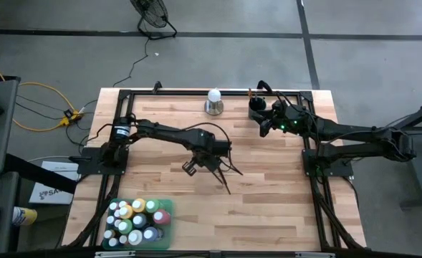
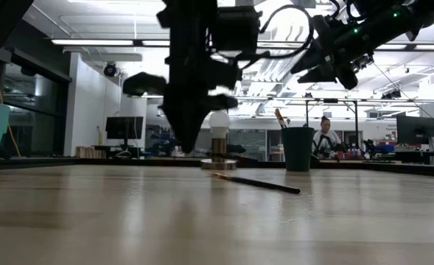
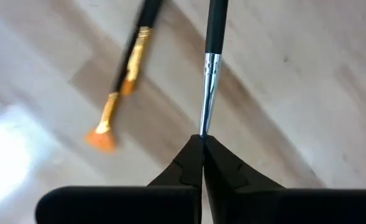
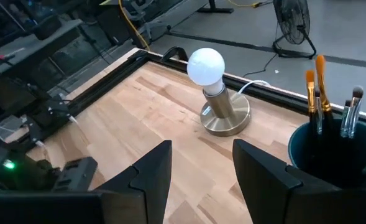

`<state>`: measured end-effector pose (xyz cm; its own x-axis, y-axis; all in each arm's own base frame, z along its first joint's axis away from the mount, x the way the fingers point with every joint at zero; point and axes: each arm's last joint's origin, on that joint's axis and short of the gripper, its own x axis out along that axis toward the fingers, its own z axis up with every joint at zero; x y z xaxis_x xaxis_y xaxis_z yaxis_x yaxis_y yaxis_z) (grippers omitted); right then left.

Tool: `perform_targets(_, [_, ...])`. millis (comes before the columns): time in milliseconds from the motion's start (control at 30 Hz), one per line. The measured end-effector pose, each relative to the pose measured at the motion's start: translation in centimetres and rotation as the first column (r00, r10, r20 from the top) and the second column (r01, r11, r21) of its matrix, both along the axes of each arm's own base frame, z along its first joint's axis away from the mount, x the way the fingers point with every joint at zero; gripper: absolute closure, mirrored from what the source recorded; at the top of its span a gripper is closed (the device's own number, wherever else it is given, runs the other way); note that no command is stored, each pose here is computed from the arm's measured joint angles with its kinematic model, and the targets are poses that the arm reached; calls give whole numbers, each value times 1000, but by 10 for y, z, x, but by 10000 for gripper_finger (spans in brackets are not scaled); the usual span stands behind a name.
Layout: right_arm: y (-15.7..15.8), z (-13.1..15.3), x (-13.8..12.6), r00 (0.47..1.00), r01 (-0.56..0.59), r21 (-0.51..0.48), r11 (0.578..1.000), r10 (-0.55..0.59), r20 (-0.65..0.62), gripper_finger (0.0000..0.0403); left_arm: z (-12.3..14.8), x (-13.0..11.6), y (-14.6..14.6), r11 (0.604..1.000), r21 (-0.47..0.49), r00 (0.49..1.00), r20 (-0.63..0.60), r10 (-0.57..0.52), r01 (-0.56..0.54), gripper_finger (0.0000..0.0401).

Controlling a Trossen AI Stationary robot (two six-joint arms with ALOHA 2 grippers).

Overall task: Pick & Place Paint Supplies
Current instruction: Put the silver paint brush into the black cup

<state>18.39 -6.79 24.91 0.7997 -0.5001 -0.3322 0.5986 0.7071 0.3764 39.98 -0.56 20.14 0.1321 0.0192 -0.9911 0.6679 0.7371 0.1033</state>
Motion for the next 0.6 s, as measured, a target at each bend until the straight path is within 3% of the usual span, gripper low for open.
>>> perform_targets(200, [0, 0, 0, 998, -23, 108, 994, 17, 59, 238, 43, 6, 3, 992, 117, 999, 23, -43, 40, 401])
perform_targets(333, [-4, 0, -1, 988, -117, 233, 966, 91, 121, 238, 77, 11, 6, 970, 230, 992, 86, -93, 71, 401])
perform_targets(433, [-8, 0, -3, 968, -231, 322, 918, 183, 172, 238, 104, 16, 8, 949, 305, 978, 158, -135, 81, 401])
perform_targets(600, [-13, 1, -7, 907, -417, 432, 800, 332, 259, 238, 142, 21, 10, 898, 431, 939, 263, -220, 90, 401])
